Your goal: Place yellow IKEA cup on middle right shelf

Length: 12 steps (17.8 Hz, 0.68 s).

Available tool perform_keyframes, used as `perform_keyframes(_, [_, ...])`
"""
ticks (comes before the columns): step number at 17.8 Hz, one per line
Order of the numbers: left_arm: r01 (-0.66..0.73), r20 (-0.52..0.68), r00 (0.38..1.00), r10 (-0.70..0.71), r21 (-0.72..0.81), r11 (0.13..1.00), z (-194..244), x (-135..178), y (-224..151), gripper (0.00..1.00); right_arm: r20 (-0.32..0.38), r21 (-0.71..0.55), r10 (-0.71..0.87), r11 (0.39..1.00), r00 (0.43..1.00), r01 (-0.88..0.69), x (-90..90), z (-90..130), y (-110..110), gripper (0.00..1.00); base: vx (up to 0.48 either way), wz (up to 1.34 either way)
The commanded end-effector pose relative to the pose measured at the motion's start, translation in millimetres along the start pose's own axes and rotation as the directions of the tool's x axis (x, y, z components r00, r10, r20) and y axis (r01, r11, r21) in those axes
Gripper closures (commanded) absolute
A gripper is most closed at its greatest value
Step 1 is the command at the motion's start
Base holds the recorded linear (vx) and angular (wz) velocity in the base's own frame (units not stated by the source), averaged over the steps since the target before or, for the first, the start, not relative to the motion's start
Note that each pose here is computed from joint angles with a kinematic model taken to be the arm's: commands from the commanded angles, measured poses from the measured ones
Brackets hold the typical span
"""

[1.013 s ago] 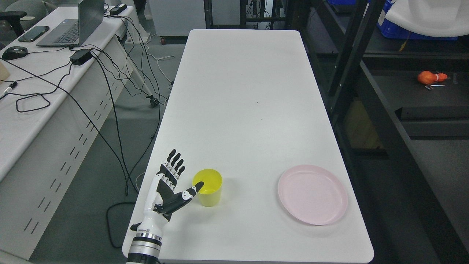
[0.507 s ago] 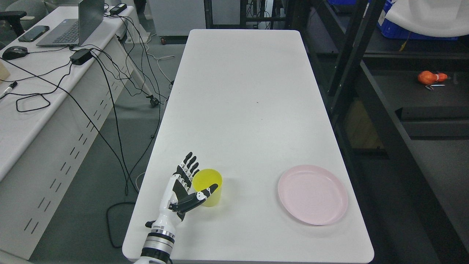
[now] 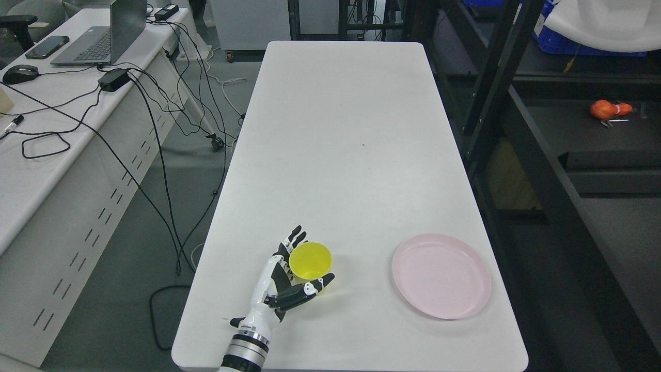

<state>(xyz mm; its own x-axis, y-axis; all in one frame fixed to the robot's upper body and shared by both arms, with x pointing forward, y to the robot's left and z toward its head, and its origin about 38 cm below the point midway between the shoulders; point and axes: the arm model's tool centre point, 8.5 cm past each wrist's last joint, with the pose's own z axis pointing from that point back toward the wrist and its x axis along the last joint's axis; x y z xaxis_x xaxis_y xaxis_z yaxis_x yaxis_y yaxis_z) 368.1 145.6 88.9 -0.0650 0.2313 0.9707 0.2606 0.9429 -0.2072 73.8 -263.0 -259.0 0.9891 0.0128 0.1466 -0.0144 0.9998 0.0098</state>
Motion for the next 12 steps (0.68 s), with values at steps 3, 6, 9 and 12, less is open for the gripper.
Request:
perform_keyframes(3, [0.004,-0.054,0.999,-0.009,-0.081,0.997,5.7,-17.6,-25.1,0.03,-0.009,-0.225,-0.006,0.974,1.000,0.004,-6.8,3.4,-27.7,0.01,0.017,0.00])
perform_keyframes(6, [0.003,-0.061,0.998,-0.008,-0.080,0.997,8.4,-20.2,-25.4,0.09,-0.009,-0.225,-0.006,0.974,1.000,0.004,-6.8,3.4,-27.7,0.01,0.014,0.00])
perform_keyframes(9, [0.003,-0.059,0.998,-0.008,-0.080,0.997,8.4,-20.0,-25.4,0.16,-0.011,-0.225,-0.006,0.974,1.000,0.004,-7.3,3.4,-27.7,0.01,0.004,0.00])
perform_keyframes(12, [-0.001,-0.044,0.999,-0.003,-0.073,0.997,8.1,-18.3,-23.1,0.30,-0.009,-0.225,-0.006,0.974,1.000,0.004,-6.8,3.4,-27.7,0.01,0.000,0.00])
